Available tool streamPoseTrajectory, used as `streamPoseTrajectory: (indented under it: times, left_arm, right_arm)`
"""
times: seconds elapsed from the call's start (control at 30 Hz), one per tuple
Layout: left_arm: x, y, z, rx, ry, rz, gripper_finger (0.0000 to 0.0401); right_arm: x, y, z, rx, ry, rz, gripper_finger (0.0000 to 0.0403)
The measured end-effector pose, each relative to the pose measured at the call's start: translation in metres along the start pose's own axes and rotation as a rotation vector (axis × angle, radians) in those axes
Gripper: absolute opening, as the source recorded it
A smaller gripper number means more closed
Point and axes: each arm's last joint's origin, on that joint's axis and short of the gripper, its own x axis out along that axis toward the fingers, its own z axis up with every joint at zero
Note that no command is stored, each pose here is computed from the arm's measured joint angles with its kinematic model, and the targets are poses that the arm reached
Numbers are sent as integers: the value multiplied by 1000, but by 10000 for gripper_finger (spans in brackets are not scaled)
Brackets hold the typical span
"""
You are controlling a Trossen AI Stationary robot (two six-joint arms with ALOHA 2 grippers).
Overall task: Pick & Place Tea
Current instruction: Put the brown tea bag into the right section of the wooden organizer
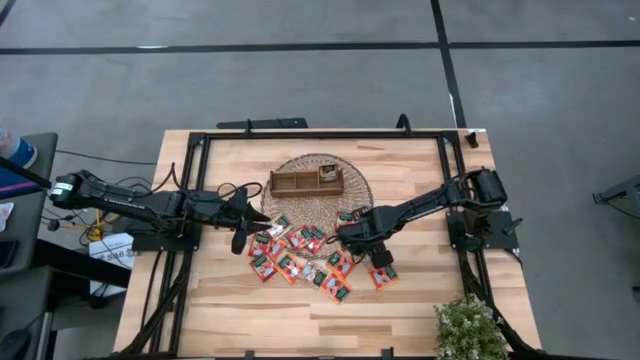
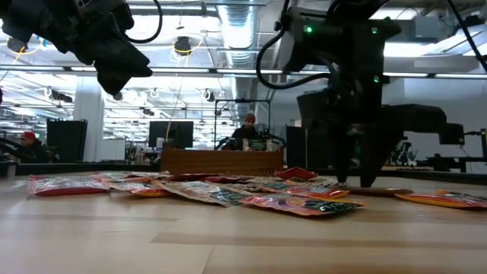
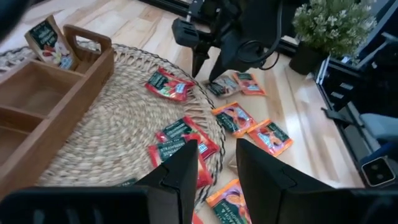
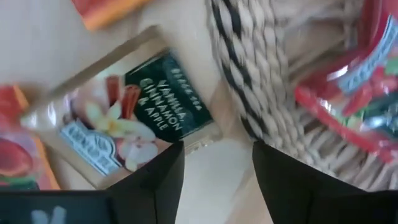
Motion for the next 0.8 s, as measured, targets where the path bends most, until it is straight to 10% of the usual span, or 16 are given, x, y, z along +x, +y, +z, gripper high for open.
streamPoseTrajectory:
  times: [0.8]
  left_arm:
    - [0, 0, 0, -46, 1, 0, 101]
  right_arm:
    - [-9, 8, -5, -47, 20, 44, 176]
